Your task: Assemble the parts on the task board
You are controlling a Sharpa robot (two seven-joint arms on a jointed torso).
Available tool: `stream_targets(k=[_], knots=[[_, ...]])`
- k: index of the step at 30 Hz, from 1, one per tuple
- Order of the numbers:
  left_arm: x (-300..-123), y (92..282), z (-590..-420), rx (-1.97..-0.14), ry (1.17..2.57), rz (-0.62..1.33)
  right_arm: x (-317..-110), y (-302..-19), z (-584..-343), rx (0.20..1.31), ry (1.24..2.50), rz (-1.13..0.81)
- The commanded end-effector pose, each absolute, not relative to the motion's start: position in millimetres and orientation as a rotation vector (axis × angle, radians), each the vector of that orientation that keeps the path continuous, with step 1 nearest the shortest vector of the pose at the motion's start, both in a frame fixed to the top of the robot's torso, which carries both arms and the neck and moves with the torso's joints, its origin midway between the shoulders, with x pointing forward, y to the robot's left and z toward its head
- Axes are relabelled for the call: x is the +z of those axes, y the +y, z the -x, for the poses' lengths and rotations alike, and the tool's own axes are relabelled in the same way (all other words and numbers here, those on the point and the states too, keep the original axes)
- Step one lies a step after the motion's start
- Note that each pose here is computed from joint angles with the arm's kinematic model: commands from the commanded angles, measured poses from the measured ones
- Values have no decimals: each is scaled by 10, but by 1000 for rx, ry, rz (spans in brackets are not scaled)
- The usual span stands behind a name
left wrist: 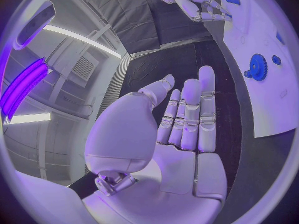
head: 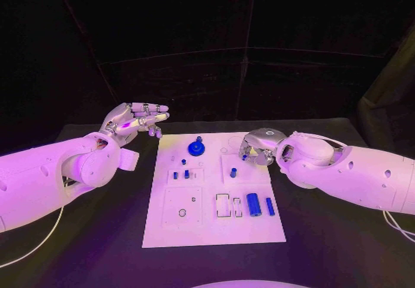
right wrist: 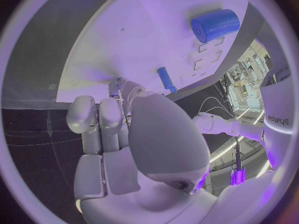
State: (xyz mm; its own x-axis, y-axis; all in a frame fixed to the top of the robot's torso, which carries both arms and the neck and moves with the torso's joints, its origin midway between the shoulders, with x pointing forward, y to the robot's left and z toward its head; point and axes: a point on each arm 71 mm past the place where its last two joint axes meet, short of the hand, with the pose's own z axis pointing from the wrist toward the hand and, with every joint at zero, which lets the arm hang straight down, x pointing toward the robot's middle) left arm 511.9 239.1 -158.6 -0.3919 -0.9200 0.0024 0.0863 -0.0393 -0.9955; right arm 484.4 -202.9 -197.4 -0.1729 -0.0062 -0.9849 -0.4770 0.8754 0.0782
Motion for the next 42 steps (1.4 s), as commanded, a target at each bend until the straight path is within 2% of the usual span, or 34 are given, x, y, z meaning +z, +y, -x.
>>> stream_targets(k=[1,12,18,24,31,37,42], knots=[[-1568,2414,-5129,-1558,1390,936,-1903,-2025,-4824,456,1634,345],[-1573,2464,-5153,-1542,1383,941,-1798,-2058,-4729,509,1554,314],[-1574,2477,-5158,-1537,1379,944,-1721,-2018,-4590,569,1534,295],[-1576,2459,-5162,-1540,1376,953,-1637,-1715,-4403,686,1509,321],[-1575,2429,-5153,-1546,1380,954,-1630,-1380,-4294,779,1522,367],[-1574,2412,-5151,-1548,1382,954,-1751,-1121,-4170,845,1561,408],[-1575,2375,-5156,-1553,1385,952,-1964,-917,-4093,882,1612,443]])
